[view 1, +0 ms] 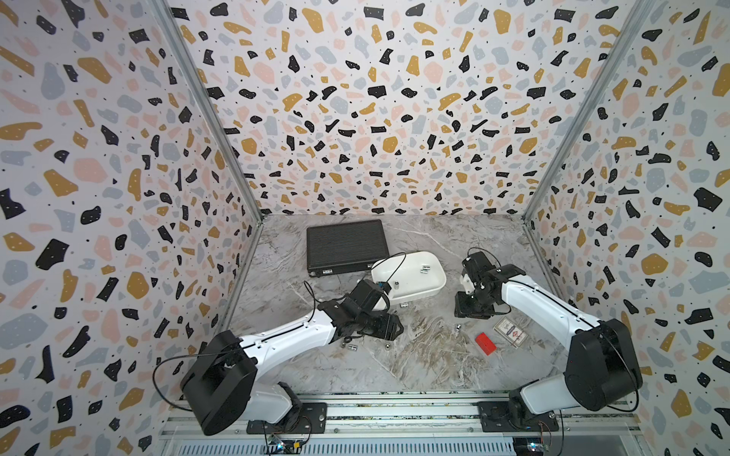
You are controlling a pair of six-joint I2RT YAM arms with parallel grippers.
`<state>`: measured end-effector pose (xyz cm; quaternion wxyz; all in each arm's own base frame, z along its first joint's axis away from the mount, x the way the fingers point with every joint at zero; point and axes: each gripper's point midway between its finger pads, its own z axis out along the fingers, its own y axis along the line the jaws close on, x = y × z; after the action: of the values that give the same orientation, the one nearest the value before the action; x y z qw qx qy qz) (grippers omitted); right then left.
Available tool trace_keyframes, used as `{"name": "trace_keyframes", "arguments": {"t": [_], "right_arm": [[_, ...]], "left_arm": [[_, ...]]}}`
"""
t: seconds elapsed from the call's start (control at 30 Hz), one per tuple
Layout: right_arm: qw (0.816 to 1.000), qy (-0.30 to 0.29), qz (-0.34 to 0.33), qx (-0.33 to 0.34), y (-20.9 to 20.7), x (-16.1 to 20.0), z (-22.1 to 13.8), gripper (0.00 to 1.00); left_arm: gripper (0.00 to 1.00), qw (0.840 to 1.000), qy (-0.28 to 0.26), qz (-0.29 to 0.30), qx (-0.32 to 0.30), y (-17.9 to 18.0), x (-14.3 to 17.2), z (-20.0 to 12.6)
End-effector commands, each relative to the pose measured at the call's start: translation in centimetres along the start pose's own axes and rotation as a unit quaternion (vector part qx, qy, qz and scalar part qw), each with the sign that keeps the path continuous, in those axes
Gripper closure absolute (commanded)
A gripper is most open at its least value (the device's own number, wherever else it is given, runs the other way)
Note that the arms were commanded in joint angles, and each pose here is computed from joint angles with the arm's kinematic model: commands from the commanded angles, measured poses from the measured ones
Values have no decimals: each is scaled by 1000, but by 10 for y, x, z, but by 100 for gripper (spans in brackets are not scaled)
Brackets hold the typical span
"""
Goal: Put the socket on the desktop into the storage box
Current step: Pick up the socket head at the center of the board.
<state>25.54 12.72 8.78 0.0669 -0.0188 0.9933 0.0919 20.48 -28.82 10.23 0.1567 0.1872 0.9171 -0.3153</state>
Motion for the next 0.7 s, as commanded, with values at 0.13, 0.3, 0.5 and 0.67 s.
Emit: {"name": "trace_keyframes", "arguments": {"t": [0.13, 0.3, 0.5, 0.67], "right_arm": [[1000, 3, 3, 6, -3, 8, -1, 50], [1000, 9, 5, 10, -6, 13, 4, 49], [1000, 18, 9, 12, -9, 18, 12, 49], [999, 27, 10, 15, -10, 20, 19, 49]], "left_arm": [[33, 999, -20, 38, 12, -17, -13, -1], [33, 999, -20, 41, 12, -18, -12, 1], [33, 999, -20, 40, 10, -17, -10, 2], [33, 999, -20, 38, 8, -16, -8, 3]]}}
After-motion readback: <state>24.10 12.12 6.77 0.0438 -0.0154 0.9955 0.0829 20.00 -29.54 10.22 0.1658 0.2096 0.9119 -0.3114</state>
